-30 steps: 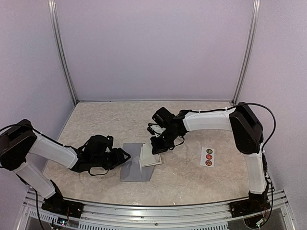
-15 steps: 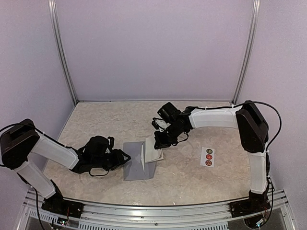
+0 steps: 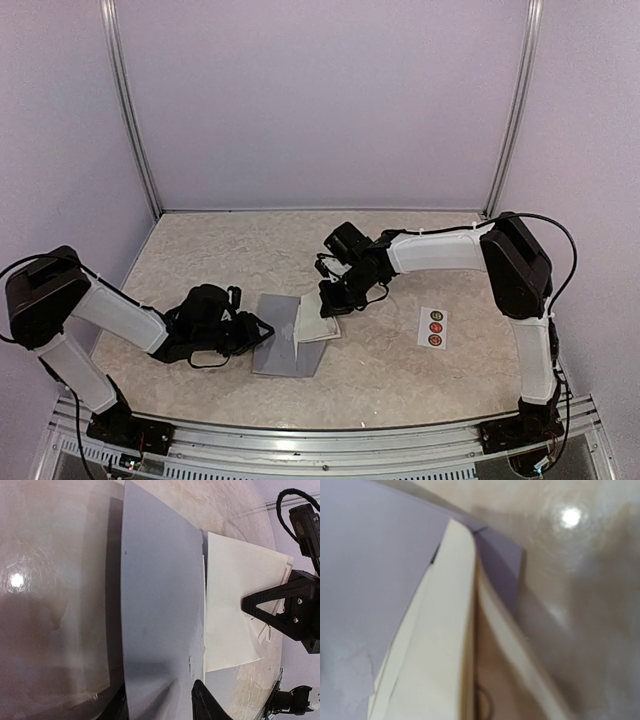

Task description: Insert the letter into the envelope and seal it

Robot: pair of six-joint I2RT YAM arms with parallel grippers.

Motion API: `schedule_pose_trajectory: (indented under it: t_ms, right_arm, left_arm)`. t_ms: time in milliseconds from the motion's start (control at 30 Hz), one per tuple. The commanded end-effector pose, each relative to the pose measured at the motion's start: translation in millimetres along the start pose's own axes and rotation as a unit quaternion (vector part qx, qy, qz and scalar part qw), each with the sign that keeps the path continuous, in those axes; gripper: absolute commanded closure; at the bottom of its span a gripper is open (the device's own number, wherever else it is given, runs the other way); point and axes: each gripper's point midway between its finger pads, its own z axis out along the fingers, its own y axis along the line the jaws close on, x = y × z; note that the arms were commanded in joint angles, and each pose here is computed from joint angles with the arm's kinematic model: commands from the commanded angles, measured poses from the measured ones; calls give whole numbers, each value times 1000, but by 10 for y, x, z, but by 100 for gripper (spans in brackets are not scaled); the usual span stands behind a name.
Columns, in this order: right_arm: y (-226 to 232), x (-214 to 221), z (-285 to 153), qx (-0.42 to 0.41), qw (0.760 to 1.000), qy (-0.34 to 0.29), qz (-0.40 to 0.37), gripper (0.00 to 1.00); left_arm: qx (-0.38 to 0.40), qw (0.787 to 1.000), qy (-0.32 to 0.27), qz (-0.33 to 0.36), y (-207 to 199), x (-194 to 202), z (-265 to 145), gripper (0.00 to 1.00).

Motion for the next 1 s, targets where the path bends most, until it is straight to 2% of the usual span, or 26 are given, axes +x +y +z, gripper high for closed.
schedule_pose_trajectory:
  t_ms: [0,100,167,367,533,700,967]
  right_arm:
    - [69,39,106,-14,1000,3,3,100]
    - [43,18,59,-9,1000,-5,8,100]
    - [35,-10,-34,-17,1000,-17,15,100]
    - [-7,-39,-375,-46,997,-47,34,100]
    - [133,54,-448,-88,995,-33,23,100]
    - [305,132,-472,-151,988,-29,23,100]
    - [354,296,-386,-192,981,-7,28,100]
  left_arm:
    - [-13,999,36,-4,141,220,7,69]
    - [-10,999,35,-2,143,224,3,90]
    - [2,999,33,5,106,222,-26,100]
    - [89,995,-7,44,-245,88,-274,100]
    - [171,981,-37,85,-603,-12,-555,100]
    - [213,971,-31,99,-727,28,-689,100]
    - [266,958,-28,106,-861,86,-841,100]
